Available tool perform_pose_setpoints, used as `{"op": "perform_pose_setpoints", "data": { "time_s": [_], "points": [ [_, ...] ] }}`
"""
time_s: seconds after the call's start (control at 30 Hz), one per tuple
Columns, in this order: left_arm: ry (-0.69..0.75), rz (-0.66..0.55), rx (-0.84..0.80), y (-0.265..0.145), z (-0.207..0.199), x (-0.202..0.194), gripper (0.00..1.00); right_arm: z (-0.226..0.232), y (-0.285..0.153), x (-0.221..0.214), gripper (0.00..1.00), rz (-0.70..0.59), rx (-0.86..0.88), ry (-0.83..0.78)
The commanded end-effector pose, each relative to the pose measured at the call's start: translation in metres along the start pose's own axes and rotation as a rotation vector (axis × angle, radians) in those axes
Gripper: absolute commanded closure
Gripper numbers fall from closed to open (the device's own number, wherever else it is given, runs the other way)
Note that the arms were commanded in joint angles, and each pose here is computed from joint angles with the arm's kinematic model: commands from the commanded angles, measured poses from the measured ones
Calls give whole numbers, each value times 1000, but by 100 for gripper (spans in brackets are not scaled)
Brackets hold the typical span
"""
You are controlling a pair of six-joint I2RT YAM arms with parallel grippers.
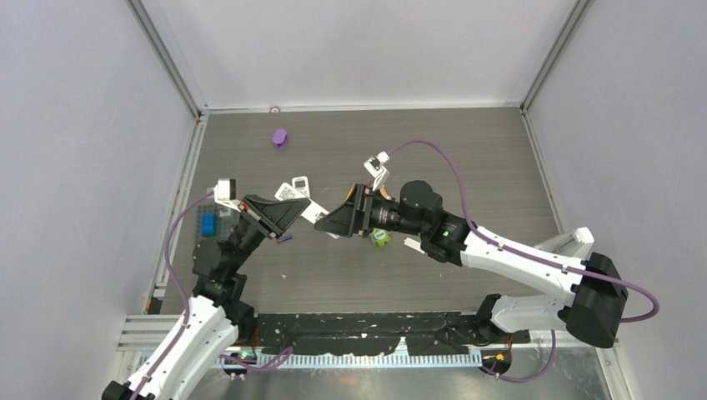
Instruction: Load the batteries into the remote control
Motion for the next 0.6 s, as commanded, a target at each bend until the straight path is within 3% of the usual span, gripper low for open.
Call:
{"op": "perform_pose_setpoints", "data": {
  "time_s": [0.0,0.23,0.57],
  "points": [
    [45,-24,-60,-2,-12,3,100,19,-7,18,17,-60,43,-31],
    [51,-26,-57,-3,-12,3,100,15,-12,19,24,-70,33,-19],
    [52,-28,-55,-3,-11,4,100,0,-6,9,58,-23,-17,-24]
  ]
}}
Point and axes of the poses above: each gripper's point midway between its finger pads, its own y axis out along the fingers, its own z axis along the line the jaws close on, x = y × z, the point moved 1 cm from there along -y, back along the fingers, and after that the axes turned 6 degrees about -y, right-handed, at the moved point
